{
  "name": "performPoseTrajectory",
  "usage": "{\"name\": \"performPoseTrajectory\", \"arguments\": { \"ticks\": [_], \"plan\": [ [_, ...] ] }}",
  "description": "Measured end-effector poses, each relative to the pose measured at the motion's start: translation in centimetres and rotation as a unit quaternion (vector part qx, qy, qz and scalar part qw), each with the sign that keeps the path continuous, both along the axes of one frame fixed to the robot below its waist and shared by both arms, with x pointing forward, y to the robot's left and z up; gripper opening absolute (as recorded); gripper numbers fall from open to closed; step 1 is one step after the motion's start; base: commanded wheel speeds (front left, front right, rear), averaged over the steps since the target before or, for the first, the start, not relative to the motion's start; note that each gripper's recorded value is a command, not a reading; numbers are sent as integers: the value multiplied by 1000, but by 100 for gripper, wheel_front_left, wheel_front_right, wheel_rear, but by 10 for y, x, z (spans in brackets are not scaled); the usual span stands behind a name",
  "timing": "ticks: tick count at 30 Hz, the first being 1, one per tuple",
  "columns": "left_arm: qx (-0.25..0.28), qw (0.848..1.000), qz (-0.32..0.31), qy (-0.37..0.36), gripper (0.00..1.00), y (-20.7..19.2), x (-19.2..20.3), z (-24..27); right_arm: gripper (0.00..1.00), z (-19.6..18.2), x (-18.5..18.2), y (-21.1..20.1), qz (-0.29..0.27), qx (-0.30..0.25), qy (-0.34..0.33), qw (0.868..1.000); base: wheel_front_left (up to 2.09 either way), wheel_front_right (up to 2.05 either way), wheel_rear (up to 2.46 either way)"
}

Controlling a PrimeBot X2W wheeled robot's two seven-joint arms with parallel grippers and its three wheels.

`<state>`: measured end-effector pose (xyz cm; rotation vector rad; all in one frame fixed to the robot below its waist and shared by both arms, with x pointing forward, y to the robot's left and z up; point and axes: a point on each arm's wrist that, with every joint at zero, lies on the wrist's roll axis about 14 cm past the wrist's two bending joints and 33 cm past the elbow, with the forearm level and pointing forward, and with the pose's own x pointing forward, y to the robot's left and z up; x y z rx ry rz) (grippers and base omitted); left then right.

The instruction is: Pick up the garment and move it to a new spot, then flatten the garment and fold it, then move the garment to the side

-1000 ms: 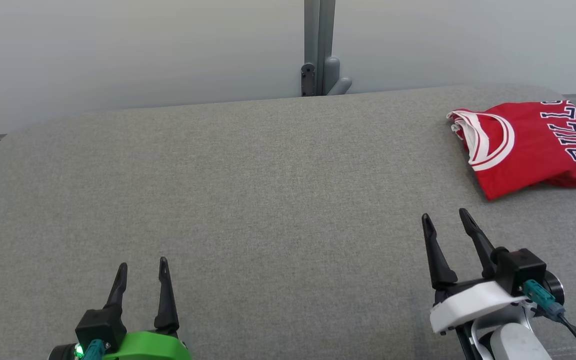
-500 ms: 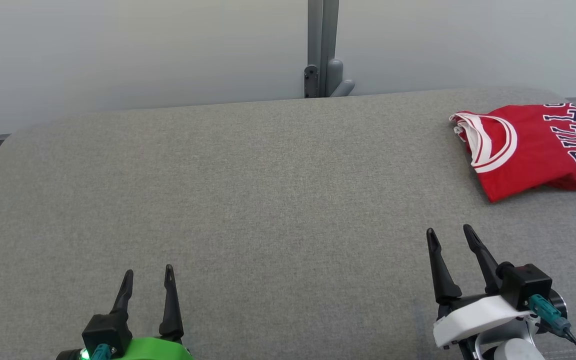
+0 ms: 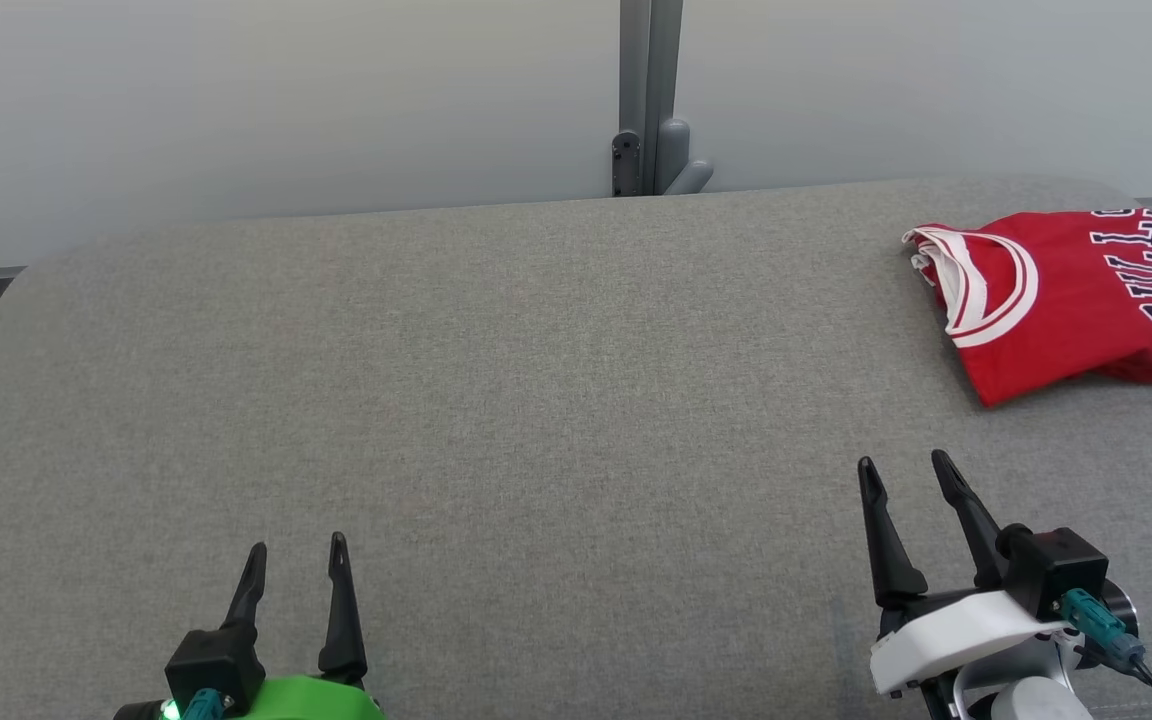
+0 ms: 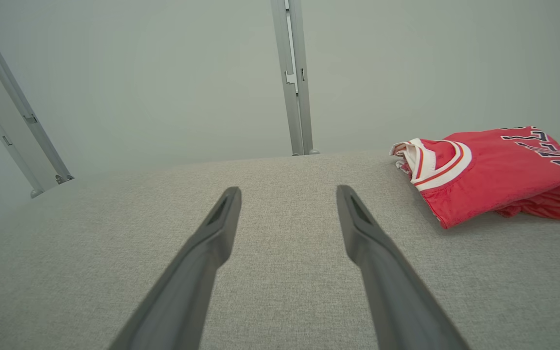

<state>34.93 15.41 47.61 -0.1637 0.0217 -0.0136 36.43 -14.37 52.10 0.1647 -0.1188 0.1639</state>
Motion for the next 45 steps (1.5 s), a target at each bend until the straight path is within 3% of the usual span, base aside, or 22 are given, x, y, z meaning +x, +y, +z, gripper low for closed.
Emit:
{"name": "performPoseTrajectory", "arguments": {
  "ticks": [6, 7, 12, 25, 45],
  "plan": [
    [0, 1000, -1, 5, 100, -1, -1, -3, 100, -1, 1, 0, 0, 1, 2, 1000, 0, 0, 0],
    [0, 1000, -1, 5, 0, -1, -1, -3, 0, -1, 1, 0, 0, 3, 2, 1000, 0, 0, 0],
    [-6, 999, 0, 32, 0, -1, -7, -18, 0, -20, -6, 0, -1, 8, 32, 999, 0, 0, 0],
    [-121, 990, 29, 66, 0, 11, -5, -27, 0, -24, -4, -14, -24, 126, 62, 990, 0, 0, 0],
    [-272, 958, 48, 74, 0, 21, 5, -21, 0, -28, -1, -31, -46, 274, 89, 957, 0, 0, 0]
  ]
}}
